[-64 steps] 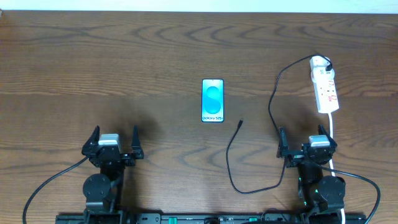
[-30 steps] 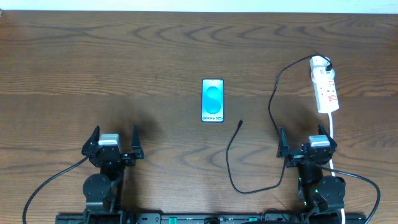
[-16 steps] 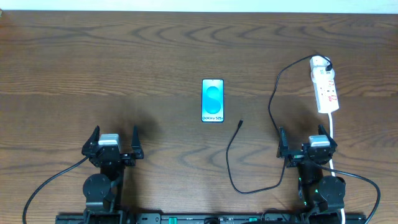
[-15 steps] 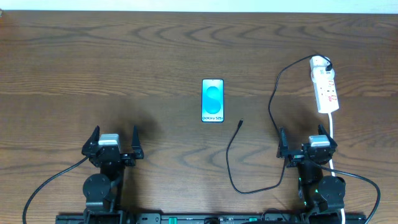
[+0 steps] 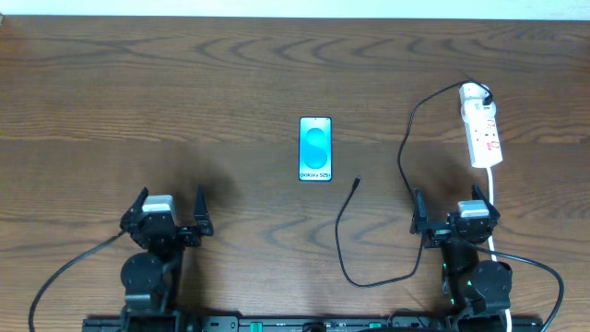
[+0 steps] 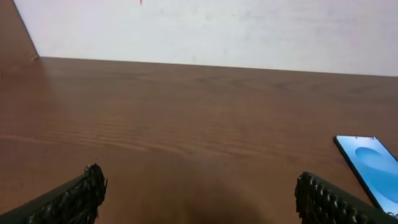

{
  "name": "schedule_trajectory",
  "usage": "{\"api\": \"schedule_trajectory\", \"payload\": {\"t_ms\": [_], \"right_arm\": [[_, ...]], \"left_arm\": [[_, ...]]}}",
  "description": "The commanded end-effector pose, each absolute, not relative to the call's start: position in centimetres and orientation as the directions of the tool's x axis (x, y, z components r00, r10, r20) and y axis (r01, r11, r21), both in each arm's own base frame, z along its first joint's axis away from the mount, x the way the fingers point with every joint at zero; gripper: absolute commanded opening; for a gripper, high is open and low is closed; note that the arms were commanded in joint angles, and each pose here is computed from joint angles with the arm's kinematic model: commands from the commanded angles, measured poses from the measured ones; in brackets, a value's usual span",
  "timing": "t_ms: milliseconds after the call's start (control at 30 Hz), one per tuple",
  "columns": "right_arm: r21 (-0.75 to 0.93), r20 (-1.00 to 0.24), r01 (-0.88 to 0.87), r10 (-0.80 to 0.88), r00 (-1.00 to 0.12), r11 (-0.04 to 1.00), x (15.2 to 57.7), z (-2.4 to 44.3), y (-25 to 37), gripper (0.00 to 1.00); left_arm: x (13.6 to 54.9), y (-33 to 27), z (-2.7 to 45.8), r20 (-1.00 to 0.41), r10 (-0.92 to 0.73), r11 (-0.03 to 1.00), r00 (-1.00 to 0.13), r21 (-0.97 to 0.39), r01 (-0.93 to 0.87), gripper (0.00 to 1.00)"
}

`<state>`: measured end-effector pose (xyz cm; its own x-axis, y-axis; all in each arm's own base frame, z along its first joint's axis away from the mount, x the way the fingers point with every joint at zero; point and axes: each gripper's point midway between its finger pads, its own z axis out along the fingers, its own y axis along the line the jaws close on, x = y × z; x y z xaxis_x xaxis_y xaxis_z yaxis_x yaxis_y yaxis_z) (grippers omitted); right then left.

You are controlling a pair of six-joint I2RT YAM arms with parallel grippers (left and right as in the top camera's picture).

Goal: Plug charger to phone and switch on socket
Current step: 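Move the left gripper forward over the blue-screen phone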

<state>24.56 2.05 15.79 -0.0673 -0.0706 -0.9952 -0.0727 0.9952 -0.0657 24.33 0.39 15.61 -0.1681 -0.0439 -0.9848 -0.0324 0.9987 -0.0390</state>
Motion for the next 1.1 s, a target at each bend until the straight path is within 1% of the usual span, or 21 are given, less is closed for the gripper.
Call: {"api": "schedule_trajectory", "payload": {"t_ms": [0, 100, 133, 267, 367, 467, 533, 733, 800, 900, 1000, 1067], "right_arm": [[-0.064, -0.995, -0.076, -0.069, -0.066, 0.995, 24.5, 15.8, 2.2, 0.99], [-0.064, -0.995, -0.076, -0.069, -0.066, 0.995, 24.5, 15.8, 2.2, 0.99], [-0.064, -0.995, -0.076, -0.069, -0.066, 0.995, 24.5, 15.8, 2.2, 0.99], [-0.064, -0.995, -0.076, -0.069, -0.066, 0.995, 24.5, 15.8, 2.2, 0.99], [-0.064, -0.995, -0.076, -0.069, -0.066, 0.995, 24.5, 15.8, 2.2, 0.99], [-0.064, -0.995, -0.076, -0.069, -0.066, 0.995, 24.5, 15.8, 2.2, 0.99], [-0.064, -0.995, -0.076, -0.069, -0.066, 0.995, 24.5, 15.8, 2.2, 0.99], [-0.064, -0.995, -0.076, -0.069, -0.066, 0.995, 24.5, 15.8, 2.2, 0.99], [-0.064, -0.995, -0.076, -0.069, -0.066, 0.995, 24.5, 15.8, 2.2, 0.99], [-0.064, -0.995, -0.076, -0.069, -0.066, 0.995, 24.5, 15.8, 2.2, 0.99], [-0.064, -0.995, -0.076, -0.069, -0.066, 0.995, 24.5, 15.8, 2.2, 0.99], [-0.064, -0.995, -0.076, -0.069, -0.066, 0.995, 24.5, 15.8, 2.2, 0.99]], "left_arm": [[24.7, 0.7, 18.4, -0.978, -0.064, 0.997, -0.197, -0.055, -0.051, 0.99], [25.3, 0.7, 18.8, -0.958, -0.064, 0.997, -0.278, -0.050, -0.055, 0.99], [25.9, 0.7, 19.2, -0.940, -0.064, 0.997, -0.335, -0.047, -0.058, 0.99], [27.2, 0.6, 19.9, -0.890, -0.063, 0.997, -0.451, -0.041, -0.060, 0.99], [28.0, -0.1, 20.4, -0.870, -0.063, 0.998, -0.488, -0.056, -0.028, 0.99], [28.6, -2.0, 21.1, -0.856, -0.061, 0.991, -0.514, -0.113, 0.069, 0.99], [28.6, -3.0, 21.3, -0.832, -0.059, 0.984, -0.551, -0.143, 0.111, 0.99], [28.3, -2.9, 21.2, -0.729, -0.028, 0.985, -0.684, -0.136, 0.105, 0.99], [28.2, -3.1, 21.4, -0.665, -0.028, 0.984, -0.747, -0.151, 0.097, 0.99], [28.6, -5.5, 22.4, -0.654, -0.025, 0.947, -0.756, -0.258, 0.192, 0.99], [28.9, -7.2, 23.6, -0.687, -0.023, 0.908, -0.726, -0.318, 0.272, 0.99], [29.2, -7.6, 24.2, -0.695, -0.049, 0.897, -0.718, -0.347, 0.275, 0.99]]}}
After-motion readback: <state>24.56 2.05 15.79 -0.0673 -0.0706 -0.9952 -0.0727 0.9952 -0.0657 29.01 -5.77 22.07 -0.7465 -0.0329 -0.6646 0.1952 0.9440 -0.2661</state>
